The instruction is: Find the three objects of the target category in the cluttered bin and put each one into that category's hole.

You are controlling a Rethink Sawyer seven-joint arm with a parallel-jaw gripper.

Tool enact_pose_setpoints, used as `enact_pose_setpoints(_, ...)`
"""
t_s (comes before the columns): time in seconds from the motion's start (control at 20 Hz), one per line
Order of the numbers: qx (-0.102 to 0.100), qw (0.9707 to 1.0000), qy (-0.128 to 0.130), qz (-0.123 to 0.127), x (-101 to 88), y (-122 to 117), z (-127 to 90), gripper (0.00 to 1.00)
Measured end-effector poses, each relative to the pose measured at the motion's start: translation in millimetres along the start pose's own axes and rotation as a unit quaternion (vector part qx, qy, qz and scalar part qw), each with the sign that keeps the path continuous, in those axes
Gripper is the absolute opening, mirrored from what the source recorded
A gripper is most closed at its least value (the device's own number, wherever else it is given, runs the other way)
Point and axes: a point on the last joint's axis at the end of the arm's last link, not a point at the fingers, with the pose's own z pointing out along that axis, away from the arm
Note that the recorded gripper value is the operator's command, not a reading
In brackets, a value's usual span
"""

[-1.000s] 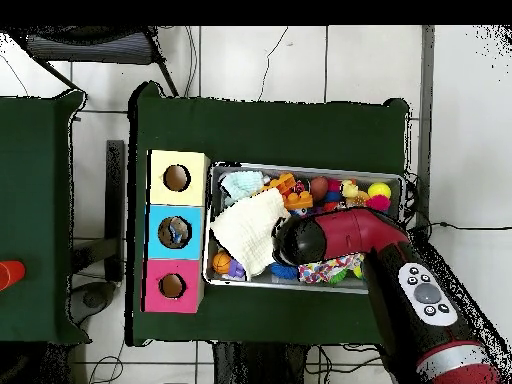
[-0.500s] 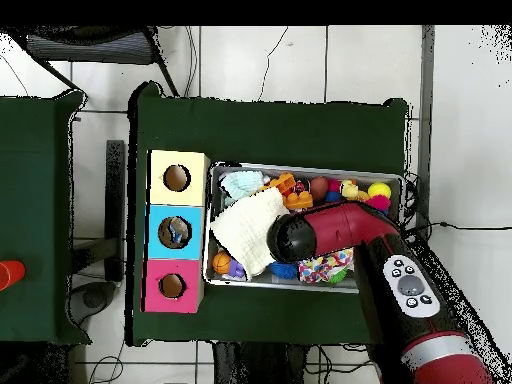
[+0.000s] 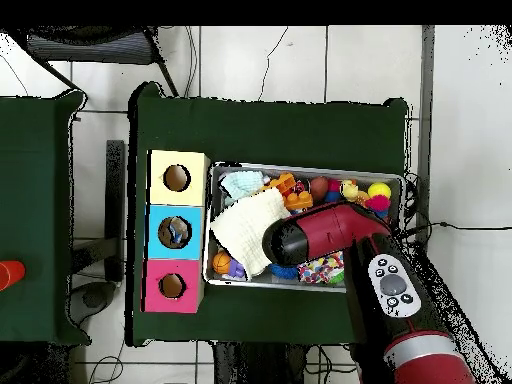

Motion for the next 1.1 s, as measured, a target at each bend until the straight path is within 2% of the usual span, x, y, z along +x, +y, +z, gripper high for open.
enact_pose_setpoints(0.05,0.004,1.0000,-0.001,0.000,-0.7,-1.1,0.1,0.00)
enact_pose_setpoints(0.7,0.015,0.9998,-0.002,0.011,-5.7,-9.4,2.1,0.00)
enact_pose_setpoints(1.1,0.018,0.9998,0.001,0.010,-2.6,-1.4,-1.0,0.00)
